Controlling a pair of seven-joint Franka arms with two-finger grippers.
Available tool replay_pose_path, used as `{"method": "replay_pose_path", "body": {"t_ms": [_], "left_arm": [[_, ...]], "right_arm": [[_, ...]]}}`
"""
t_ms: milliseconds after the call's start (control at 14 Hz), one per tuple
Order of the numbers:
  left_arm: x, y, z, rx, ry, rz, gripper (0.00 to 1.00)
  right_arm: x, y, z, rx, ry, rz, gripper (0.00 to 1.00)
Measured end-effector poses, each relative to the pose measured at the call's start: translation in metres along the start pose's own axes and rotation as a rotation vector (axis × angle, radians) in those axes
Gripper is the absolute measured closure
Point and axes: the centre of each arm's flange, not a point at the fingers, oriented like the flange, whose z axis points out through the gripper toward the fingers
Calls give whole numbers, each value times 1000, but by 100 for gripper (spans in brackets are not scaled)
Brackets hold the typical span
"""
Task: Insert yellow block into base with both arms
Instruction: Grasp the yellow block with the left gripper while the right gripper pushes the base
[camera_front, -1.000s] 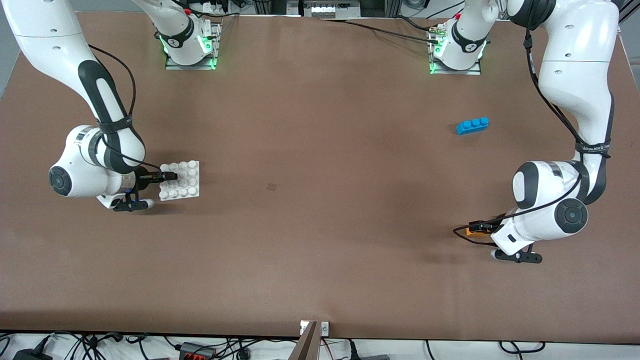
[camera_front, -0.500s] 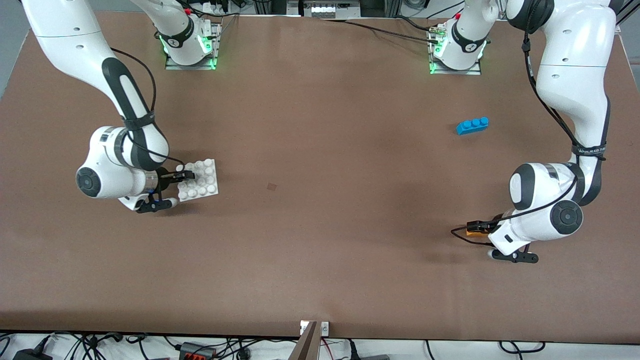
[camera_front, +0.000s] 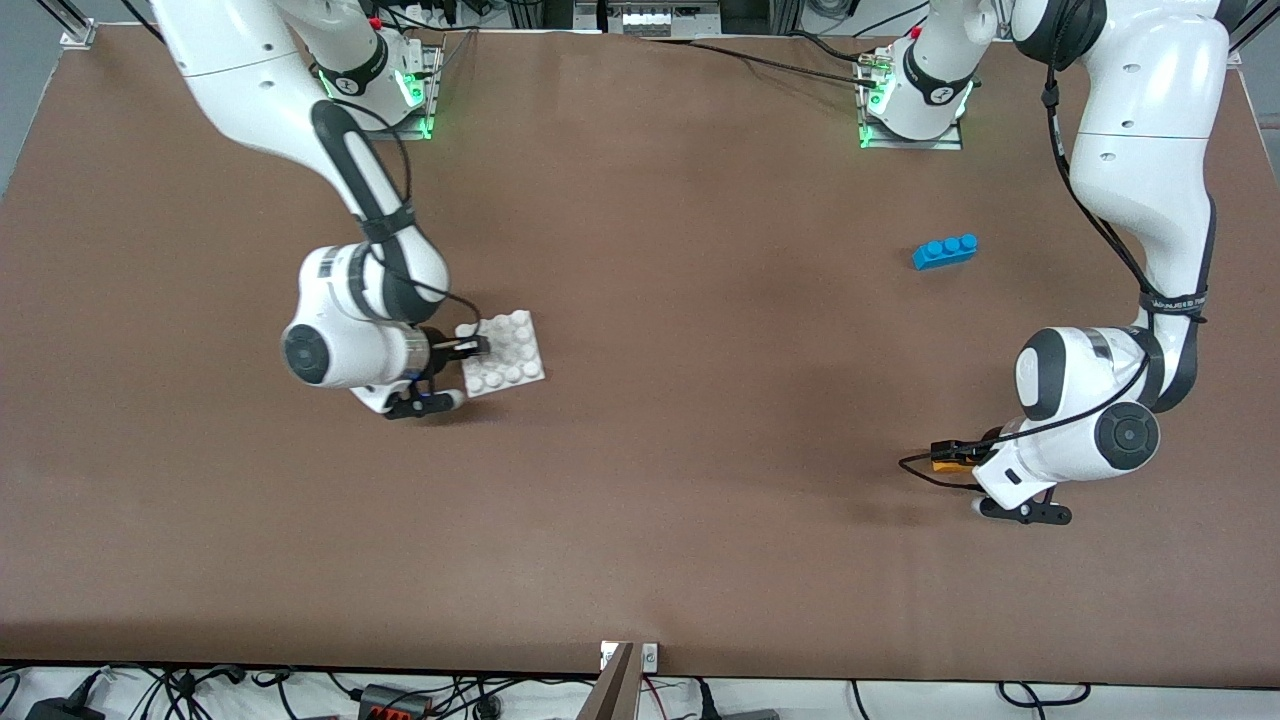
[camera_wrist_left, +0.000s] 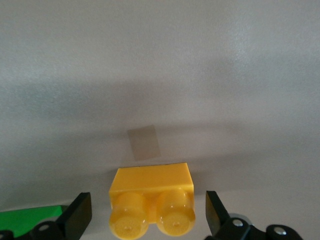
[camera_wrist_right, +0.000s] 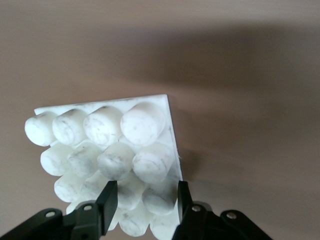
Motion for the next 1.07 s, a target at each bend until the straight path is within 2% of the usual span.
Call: {"method": "replay_pose_path", "body": {"t_ms": [357,429,500,643,714,786,1071], "left_arm": [[-2,4,5,-5,-7,5,2],[-3,5,6,-6,-9,6,8],[-3,6,6,-6,-10,7,8],[-3,6,6,-7,-11,7,22],[-3,6,6,-7,-11,7,22],[-3,6,6,-7,-10,7,29],[-3,10,6,-12,-10,13,31]], "right_arm": [[0,-112,31,-27,28,108,46],[-2,-131,37,-30,35,141,46],[-5,-147,42,-31,41,172,46],[-10,-173,50,-33,45,242,47],[-11,-183,53,-33,47,259,47],[-13,-190,56,-34,48,264,47],[-21,-217,67,-37,52,266,47]]}}
